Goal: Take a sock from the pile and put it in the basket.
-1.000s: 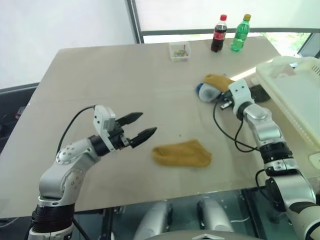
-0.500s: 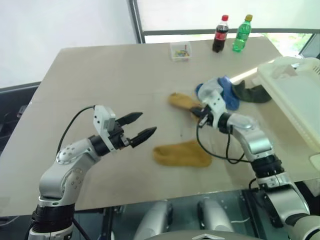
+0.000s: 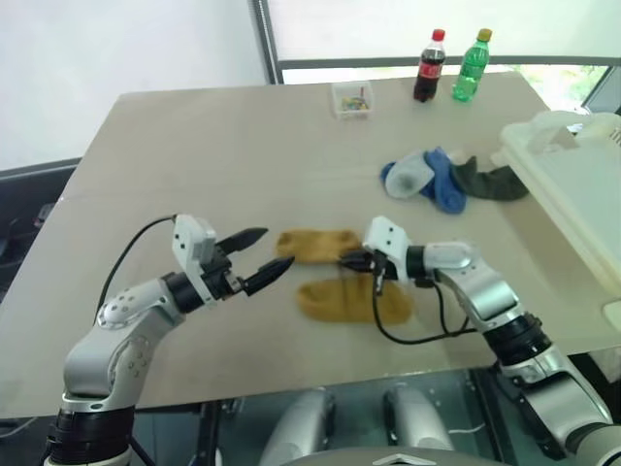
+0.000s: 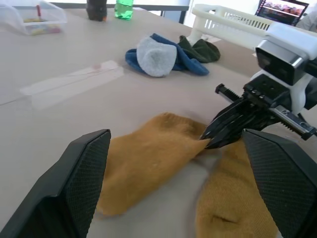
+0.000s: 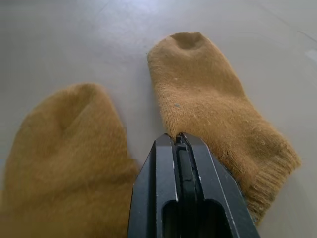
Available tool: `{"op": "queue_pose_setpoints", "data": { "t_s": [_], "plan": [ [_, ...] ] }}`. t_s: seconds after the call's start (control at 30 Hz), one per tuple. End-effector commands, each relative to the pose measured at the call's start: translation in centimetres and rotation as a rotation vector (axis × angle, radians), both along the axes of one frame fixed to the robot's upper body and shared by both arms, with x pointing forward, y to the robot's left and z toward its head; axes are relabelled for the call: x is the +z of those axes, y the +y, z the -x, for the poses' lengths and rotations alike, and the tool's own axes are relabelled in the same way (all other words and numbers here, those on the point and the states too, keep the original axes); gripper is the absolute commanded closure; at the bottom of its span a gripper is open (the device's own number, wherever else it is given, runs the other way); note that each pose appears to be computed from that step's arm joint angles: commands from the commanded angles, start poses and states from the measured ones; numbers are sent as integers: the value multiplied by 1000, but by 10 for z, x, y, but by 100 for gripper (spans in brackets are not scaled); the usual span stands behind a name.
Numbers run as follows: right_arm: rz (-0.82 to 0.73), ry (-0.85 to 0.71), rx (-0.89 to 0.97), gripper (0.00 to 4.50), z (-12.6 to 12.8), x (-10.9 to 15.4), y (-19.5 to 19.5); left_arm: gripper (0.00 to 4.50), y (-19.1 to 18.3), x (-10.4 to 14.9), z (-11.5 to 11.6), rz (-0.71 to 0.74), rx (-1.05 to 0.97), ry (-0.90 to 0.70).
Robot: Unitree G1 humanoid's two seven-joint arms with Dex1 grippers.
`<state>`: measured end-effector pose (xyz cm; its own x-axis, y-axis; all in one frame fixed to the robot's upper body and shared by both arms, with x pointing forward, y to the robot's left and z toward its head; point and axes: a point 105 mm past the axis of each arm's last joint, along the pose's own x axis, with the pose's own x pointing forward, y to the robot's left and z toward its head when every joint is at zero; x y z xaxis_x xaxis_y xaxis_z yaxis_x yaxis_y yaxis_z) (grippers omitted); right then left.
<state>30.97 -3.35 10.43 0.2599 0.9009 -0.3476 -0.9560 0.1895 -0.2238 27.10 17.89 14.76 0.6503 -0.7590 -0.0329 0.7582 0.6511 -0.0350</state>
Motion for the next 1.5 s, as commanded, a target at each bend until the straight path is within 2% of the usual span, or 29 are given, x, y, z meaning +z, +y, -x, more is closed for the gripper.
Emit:
{"op": "queue_pose_setpoints", "data": {
  "t_s": [0.03,0.1,0.13,0.33,0.43,0.5,0.73,0.83,0.87,0.97,1.03,1.07,1.1,1.27,1.4,1.5],
  "plan": [
    [-14,-75,30,361,4,16,-6,0,8,2,0,-29,20,-12],
    [-17,-109,2,266,2,19,-11,0,11,-4,-3,-52,33,5],
    [-27,-125,-12,234,1,22,-14,0,12,-6,-5,-73,40,5],
    [-138,-37,13,234,16,37,-26,0,20,-23,-14,-111,61,51],
    [-159,15,-136,234,-3,36,-35,0,23,-33,-27,-159,112,70],
    [-129,-6,-234,234,-18,31,-40,0,20,-34,-33,-164,117,69],
    [-72,46,-323,234,-31,4,-35,0,-7,-52,-50,-167,99,98],
    [-54,59,-303,226,-28,0,-31,72,-8,-62,-56,-176,127,128],
    [-54,67,-296,226,-27,-1,-30,116,-10,-64,-56,-173,126,137],
    [-32,58,-292,309,-27,-5,-31,244,-15,-67,-56,-162,123,142],
    [-31,48,-292,420,-28,-4,-32,356,-16,-68,-56,-159,118,141],
    [-37,43,-295,436,-28,-3,-33,373,-16,-66,-55,-153,115,136],
    [-44,35,-298,450,-29,0,-34,440,-16,-63,-55,-136,114,126],
    [-119,15,-274,450,-26,27,-40,447,-20,-32,-44,-3,20,76],
    [-171,28,-217,450,-8,50,-44,447,-30,-11,-24,50,-99,69],
    [-158,57,-194,450,8,56,-52,447,-32,-4,-12,78,-152,107]
  ]
}}
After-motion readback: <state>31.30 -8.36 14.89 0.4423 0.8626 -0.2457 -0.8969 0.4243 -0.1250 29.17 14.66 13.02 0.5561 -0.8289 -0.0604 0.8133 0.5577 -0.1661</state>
